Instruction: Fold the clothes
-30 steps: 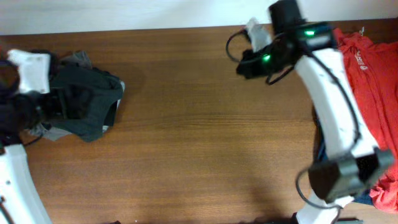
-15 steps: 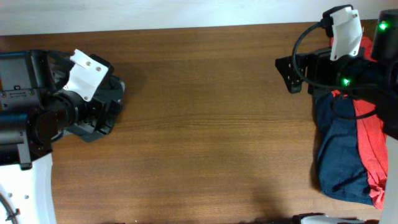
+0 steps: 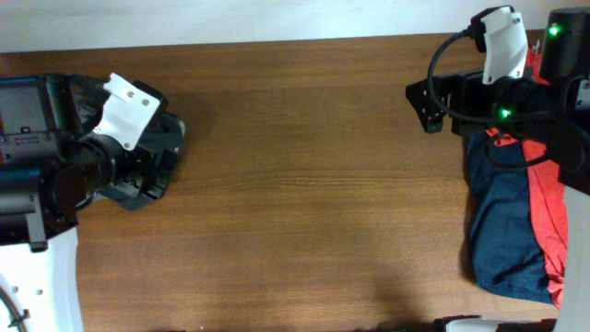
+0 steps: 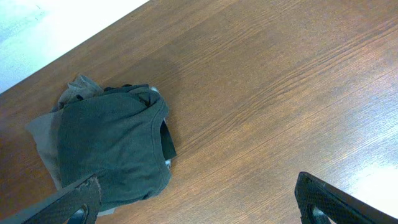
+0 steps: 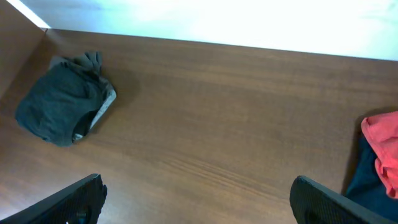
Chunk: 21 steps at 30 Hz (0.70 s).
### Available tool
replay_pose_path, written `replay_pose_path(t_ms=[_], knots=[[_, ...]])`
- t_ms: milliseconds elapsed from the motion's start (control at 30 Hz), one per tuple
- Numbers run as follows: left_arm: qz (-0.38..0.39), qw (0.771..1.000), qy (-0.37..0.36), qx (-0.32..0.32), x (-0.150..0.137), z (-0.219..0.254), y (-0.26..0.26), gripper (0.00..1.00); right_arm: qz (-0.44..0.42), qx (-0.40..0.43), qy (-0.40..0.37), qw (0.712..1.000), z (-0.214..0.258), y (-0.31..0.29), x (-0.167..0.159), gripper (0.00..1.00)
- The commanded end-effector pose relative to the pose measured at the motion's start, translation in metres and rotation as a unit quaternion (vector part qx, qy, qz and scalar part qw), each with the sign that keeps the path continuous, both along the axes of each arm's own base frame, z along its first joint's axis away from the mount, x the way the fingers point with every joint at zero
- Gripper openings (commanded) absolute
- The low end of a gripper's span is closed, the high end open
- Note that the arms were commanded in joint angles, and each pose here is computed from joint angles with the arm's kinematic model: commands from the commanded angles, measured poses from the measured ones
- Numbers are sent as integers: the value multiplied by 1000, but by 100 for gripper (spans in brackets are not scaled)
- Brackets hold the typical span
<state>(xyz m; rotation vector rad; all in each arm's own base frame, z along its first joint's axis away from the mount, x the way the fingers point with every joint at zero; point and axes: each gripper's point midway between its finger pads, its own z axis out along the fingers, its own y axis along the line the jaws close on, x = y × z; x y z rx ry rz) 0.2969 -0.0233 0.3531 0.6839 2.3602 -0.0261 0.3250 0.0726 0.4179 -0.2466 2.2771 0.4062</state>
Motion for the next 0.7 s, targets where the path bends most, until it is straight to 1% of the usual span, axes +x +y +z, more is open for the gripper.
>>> replay_pose_path(t_ms=[0,33,67,100,167,233,267,400,467,533,667], knots=[[-6,1000,-15,11,-4,8,0,99,-19,-30,-32,999,7,-12,2,99],[-6,1000,-15,11,-4,8,0,99,-19,-29,-53,998,14,-12,4,99],[-6,1000,-15,11,-4,8,0,99,-20,-27,-96,995,24,-11,9,99],[-6,1000,-15,11,-4,8,0,99,-18,-29,-123,992,26,-11,13,99],[-6,1000,-15,11,-4,8,0,99,-14,-34,-164,986,23,-11,18,99],[-6,1000,-15,11,-4,8,0,99,-15,-31,-200,979,5,-11,19,99],[-6,1000,-15,11,-4,8,0,99,-14,-30,-208,978,-17,-10,15,99],[-6,1000,-15,11,-4,8,0,99,-14,-31,-199,979,-102,-12,-11,99],[-6,1000,-15,11,-4,8,0,99,-22,-35,-206,978,-136,-15,-24,99],[-6,1000,-15,11,-4,8,0,99,-27,-35,-232,972,-176,-17,-43,99],[-6,1000,-15,11,-4,8,0,99,-29,-26,-298,954,-220,-18,-69,99]])
